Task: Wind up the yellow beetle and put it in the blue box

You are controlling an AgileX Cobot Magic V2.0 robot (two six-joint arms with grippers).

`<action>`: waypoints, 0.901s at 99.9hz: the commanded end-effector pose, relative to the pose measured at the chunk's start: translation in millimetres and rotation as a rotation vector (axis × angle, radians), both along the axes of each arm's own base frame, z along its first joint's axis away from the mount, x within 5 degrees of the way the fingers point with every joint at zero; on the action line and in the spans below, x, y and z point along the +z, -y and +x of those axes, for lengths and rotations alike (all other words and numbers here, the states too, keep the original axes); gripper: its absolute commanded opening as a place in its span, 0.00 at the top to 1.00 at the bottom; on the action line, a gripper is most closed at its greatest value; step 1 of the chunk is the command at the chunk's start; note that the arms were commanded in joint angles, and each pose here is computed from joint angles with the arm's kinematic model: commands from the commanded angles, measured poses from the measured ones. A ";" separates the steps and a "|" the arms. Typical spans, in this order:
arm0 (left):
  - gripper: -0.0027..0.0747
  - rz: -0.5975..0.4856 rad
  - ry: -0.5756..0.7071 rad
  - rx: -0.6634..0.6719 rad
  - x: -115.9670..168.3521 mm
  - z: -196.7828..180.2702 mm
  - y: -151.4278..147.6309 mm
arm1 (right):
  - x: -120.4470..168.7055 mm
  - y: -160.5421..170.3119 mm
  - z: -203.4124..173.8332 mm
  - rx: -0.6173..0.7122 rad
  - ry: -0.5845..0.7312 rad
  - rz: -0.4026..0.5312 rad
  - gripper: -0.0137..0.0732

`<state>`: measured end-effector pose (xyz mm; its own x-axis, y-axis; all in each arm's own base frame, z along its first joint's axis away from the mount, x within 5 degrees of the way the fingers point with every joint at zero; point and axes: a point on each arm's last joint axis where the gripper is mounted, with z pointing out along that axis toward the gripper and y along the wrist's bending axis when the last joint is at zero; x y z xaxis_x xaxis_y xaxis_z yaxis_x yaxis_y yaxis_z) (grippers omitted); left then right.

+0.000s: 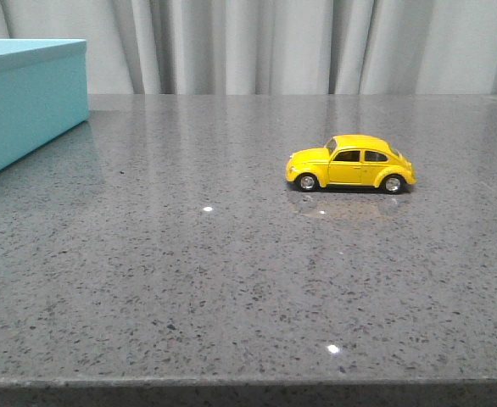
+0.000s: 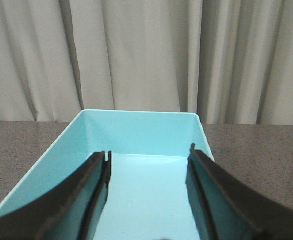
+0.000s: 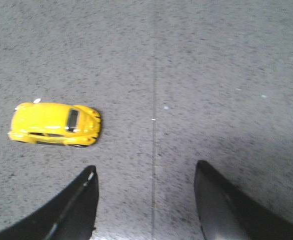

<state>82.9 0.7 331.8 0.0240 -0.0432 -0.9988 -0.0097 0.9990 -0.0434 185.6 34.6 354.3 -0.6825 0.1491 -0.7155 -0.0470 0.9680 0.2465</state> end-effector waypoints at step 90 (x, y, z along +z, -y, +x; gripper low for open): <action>0.52 -0.021 0.112 -0.002 19.1 -0.6 0.0 | 1.9 -121.5 117.3 -0.009 -0.320 -0.056 0.34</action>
